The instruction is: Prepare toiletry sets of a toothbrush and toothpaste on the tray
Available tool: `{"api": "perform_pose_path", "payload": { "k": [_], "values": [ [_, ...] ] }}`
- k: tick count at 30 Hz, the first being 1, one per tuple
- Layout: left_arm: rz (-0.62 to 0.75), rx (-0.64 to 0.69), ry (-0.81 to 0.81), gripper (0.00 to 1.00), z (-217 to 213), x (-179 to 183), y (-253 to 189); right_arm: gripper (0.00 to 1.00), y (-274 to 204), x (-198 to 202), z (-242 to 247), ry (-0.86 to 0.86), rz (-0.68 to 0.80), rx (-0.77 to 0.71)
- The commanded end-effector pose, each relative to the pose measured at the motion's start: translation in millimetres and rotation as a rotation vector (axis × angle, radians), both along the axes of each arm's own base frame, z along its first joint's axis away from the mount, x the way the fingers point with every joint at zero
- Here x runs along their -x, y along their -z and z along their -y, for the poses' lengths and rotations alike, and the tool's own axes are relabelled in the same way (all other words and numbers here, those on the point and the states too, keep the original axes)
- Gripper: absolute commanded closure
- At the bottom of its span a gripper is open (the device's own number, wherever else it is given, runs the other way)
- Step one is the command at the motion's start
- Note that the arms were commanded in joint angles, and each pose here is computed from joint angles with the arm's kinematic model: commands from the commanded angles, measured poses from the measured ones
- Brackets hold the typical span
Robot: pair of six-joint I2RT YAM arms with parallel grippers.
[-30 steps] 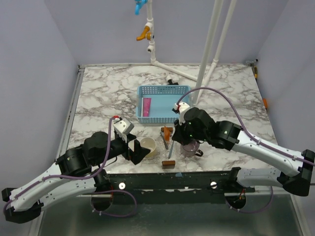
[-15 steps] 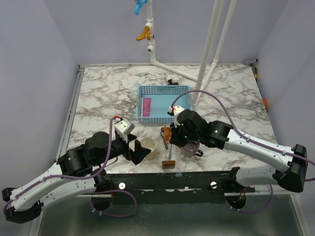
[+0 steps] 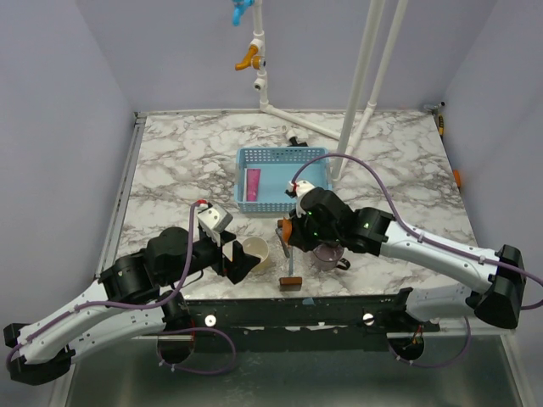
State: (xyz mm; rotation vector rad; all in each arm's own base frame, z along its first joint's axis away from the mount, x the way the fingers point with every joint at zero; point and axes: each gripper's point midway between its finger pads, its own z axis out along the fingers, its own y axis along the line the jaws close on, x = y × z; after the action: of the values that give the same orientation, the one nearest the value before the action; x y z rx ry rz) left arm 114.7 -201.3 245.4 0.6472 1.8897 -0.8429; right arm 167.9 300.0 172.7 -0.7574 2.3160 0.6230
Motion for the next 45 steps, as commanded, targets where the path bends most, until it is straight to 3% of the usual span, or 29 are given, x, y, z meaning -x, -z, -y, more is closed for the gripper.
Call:
{"api": "perform_pose_path", "payload": {
  "k": [1, 10, 23, 36, 45],
  "values": [
    [0.012, -0.006, -0.004, 0.01, 2, -3, 2, 0.95, 24, 9, 13, 0.013, -0.062, 0.095],
    [0.011, -0.008, 0.006, 0.01, 4, -2, 1, 0.81, 26, 7, 15, 0.047, -0.06, 0.102],
    [0.01, -0.008, 0.006, 0.01, 4, -2, 2, 0.79, 18, 2, 12, 0.065, -0.04, 0.076],
    [0.009, -0.014, 0.01, 0.01, 6, -3, 3, 0.7, 9, 1, 6, 0.075, -0.037, 0.03],
    [0.011, -0.017, 0.001, 0.01, 5, -4, 2, 0.61, -29, -10, 14, 0.138, 0.05, -0.029]
  ]
}}
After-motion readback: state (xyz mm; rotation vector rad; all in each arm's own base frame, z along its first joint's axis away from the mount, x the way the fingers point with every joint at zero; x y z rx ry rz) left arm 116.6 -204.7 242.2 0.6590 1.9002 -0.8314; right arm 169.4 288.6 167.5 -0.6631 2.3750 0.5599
